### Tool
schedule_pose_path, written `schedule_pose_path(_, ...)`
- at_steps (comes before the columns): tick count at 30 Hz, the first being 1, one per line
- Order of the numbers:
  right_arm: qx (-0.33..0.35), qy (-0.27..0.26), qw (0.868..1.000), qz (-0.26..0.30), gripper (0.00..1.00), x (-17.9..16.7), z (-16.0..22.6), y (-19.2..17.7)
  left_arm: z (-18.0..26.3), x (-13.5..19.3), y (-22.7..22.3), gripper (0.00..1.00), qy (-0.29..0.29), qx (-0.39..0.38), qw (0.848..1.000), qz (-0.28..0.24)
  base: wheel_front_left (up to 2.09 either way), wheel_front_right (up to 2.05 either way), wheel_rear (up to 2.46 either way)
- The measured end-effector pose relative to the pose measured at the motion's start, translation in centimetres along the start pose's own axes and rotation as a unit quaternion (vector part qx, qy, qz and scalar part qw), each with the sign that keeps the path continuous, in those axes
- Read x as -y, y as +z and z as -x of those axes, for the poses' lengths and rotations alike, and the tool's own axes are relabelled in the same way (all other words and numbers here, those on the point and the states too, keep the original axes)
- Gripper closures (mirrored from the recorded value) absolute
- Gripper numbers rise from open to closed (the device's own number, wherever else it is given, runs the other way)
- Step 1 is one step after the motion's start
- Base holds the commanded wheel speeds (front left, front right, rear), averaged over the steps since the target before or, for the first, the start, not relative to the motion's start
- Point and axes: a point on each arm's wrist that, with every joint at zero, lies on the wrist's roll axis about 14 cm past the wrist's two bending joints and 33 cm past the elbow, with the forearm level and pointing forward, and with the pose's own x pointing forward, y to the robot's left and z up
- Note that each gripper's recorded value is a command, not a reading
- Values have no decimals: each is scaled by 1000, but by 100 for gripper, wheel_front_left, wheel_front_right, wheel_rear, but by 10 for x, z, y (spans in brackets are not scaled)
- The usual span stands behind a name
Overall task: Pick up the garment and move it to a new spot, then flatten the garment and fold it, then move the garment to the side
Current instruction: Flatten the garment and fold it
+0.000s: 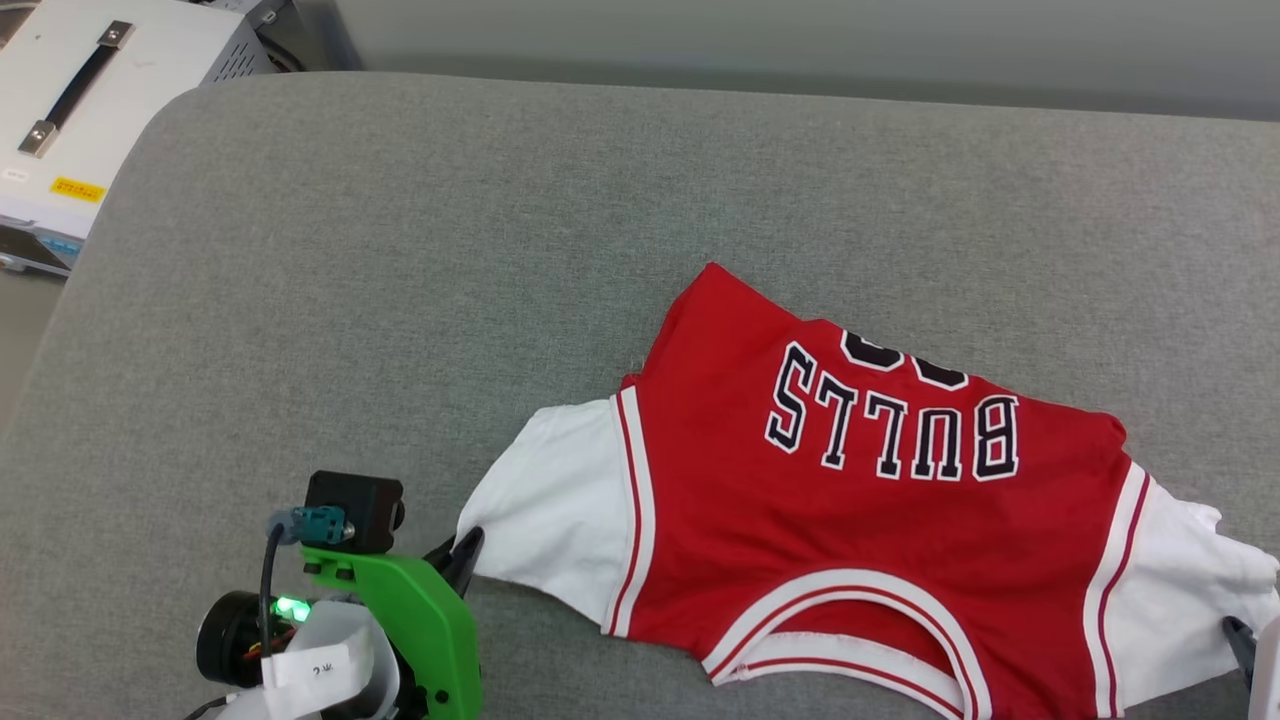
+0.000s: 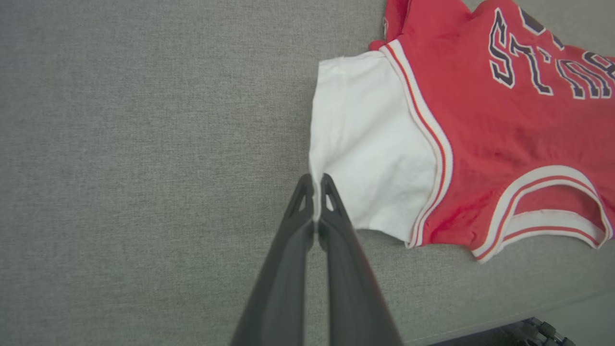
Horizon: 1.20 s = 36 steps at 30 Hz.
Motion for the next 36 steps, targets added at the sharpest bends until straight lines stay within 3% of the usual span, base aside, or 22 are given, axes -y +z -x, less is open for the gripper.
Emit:
schedule_pose_path(4, -23, 17, 1000, -5, 0, -5, -8, -10, -1, -1, -4, 100, 1, -8, 1000, 2, 0, 0, 0)
schedule_pose_path(5, -26, 20, 999, -6, 27, -5, -9, -10, -1, -1, -4, 100, 1, -9, 1000, 3, 0, 0, 0)
schedule_pose_path(6, -27, 23, 999, -5, 73, -5, -9, -11, -1, -1, -4, 100, 1, -9, 1000, 3, 0, 0, 0)
schedule_pose_path(7, -28, 27, 999, -4, 100, -6, -9, -12, -1, -1, -5, 100, 0, -10, 1000, 4, 0, 0, 0)
schedule_pose_path(14, 19, 53, 998, -17, 100, -13, -3, 1, 3, -2, 0, 100, 3, 3, 1000, 2, 0, 0, 0)
schedule_pose_path(22, 141, 65, 988, -20, 100, -6, 37, 56, 17, 2, 30, 100, -5, 65, 998, -4, 0, 0, 0)
schedule_pose_path(30, 292, 60, 954, -6, 100, 14, 114, 135, 40, 8, 86, 100, -15, 154, 987, -41, 0, 0, 0)
schedule_pose_path(36, 393, 44, 918, 5, 100, 29, 172, 190, 69, 19, 164, 100, -26, 266, 960, -79, 0, 0, 0)
